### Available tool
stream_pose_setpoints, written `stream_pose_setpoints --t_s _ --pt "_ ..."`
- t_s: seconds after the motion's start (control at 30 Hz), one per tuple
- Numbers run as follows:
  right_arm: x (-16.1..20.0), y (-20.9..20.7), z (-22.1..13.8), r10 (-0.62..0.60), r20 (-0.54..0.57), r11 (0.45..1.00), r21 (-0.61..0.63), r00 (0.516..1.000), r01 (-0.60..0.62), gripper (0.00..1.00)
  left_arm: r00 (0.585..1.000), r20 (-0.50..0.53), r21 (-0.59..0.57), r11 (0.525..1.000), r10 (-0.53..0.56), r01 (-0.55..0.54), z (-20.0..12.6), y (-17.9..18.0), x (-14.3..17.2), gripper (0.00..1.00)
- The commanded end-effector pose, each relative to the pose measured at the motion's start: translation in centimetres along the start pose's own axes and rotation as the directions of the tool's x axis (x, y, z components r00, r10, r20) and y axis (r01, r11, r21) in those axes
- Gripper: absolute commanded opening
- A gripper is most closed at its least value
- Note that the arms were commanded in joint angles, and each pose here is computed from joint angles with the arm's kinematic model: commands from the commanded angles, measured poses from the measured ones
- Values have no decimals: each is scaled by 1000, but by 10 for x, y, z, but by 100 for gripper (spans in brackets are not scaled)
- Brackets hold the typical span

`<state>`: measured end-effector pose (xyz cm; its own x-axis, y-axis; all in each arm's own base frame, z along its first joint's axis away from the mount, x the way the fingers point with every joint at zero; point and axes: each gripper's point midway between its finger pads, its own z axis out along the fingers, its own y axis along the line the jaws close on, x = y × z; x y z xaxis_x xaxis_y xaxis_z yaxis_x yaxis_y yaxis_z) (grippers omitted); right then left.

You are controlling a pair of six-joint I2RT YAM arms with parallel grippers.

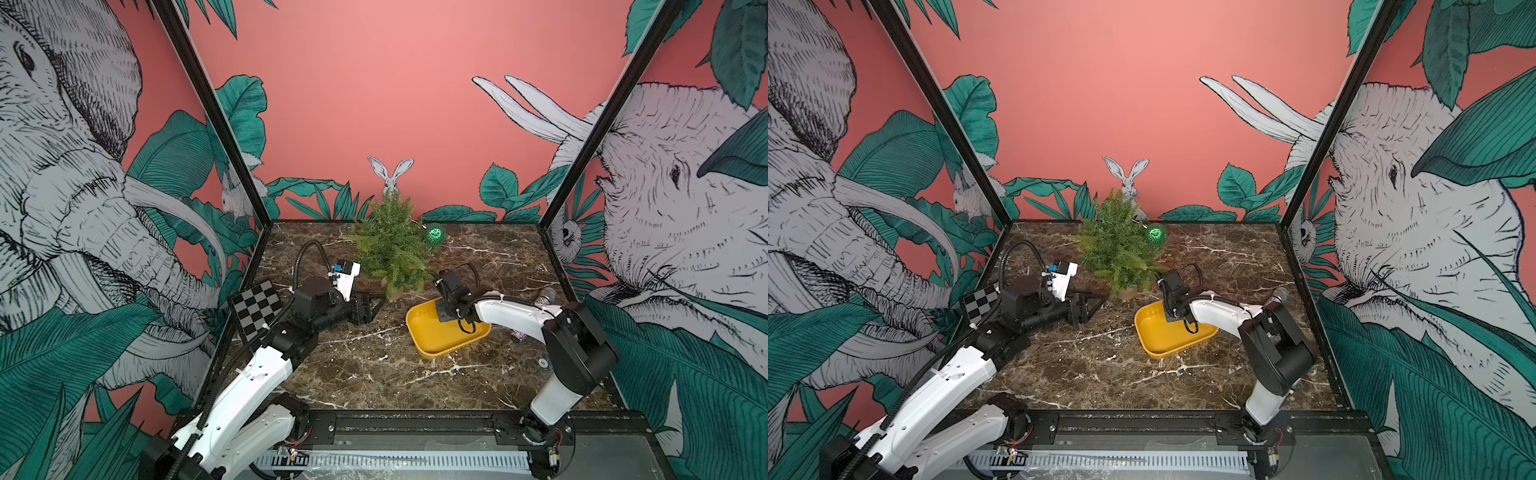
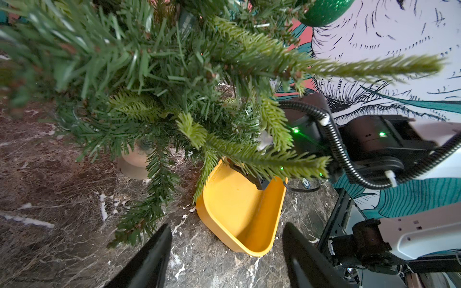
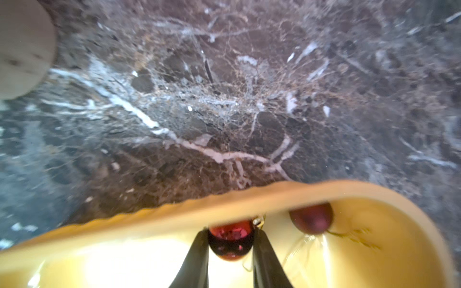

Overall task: Decorate the small christmas tree with ornaments
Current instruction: Pick up an ornament from the container.

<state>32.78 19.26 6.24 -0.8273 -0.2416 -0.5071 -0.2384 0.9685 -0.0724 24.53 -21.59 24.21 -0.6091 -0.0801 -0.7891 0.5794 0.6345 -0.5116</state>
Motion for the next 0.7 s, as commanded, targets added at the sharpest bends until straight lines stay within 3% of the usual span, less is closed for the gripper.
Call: stream_pose_setpoints --t_s 0.0,0.3,0.67 --pt "-7 2 -35 6 57 998 -56 998 -3 25 998 49 12 1000 26 -26 -8 -9 -15 72" --pt "-6 16 -99 63 143 960 -279 988 -20 24 995 85 45 998 45 -49 -13 -22 -30 72" --pt "-33 24 -203 128 284 882 -471 950 23 25 979 183 117 986 95 -117 -36 -55 -64 67"
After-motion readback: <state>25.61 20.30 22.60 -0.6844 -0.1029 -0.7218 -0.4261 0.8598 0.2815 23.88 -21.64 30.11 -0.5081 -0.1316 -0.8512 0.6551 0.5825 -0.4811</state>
